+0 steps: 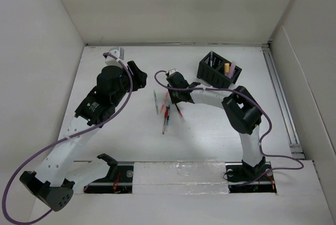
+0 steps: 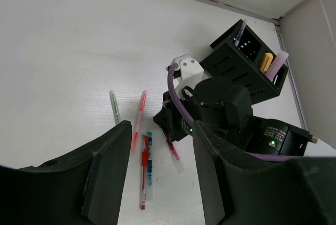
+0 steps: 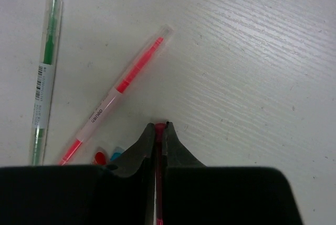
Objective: Organize the desk
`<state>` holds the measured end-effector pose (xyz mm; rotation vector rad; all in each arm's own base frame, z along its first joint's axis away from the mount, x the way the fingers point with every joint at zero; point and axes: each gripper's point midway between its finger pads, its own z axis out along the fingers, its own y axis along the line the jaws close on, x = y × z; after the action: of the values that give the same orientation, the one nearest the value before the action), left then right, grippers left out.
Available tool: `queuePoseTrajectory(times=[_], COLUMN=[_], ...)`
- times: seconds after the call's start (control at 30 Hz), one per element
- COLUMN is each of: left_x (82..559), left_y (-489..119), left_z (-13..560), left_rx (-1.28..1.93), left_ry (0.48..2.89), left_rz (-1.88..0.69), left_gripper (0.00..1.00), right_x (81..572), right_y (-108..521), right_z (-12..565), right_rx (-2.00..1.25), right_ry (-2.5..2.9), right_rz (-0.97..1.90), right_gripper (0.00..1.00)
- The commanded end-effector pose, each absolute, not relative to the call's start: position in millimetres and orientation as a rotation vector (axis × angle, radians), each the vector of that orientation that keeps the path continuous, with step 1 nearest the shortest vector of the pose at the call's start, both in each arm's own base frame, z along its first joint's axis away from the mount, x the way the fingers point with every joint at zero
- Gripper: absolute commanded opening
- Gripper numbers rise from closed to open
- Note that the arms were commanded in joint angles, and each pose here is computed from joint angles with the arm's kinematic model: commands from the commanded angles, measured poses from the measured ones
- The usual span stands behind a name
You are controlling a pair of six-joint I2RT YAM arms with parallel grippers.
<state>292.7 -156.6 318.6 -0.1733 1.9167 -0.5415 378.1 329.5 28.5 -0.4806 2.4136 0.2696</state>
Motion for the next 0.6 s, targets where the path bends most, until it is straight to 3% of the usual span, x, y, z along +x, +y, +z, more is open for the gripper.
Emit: queuePoseTrajectory(times=[0.0, 0.07, 0.27, 0.57], left_x=[291.3, 292.5, 294.5, 299.6], left_y=[-148.0, -147.7, -149.8, -162.5], left_z=[361.8, 364.7, 370.9, 354.6], left_rx=[-0.182, -0.184, -0.181, -0.181], left_ry=[1.791, 1.788, 1.776, 1.831], left_rz=[-0.555, -0.551, -0.560, -0.597], left_gripper=[0.46, 0.46, 0.46, 0.46], right_x=[361.3, 363.3, 406.3, 527.0], right_y=[317.2, 310.1, 294.3, 193.5], right_z=[10.0, 13.3, 96.5, 226.2], right_rx=[-0.481, -0.464, -0.409, -0.142], right_ry=[2.497, 2.491, 2.265, 1.936], right_rz=[0.239, 0.224, 0.295, 0.304], right_gripper=[0.03, 0.00, 0.00, 0.00])
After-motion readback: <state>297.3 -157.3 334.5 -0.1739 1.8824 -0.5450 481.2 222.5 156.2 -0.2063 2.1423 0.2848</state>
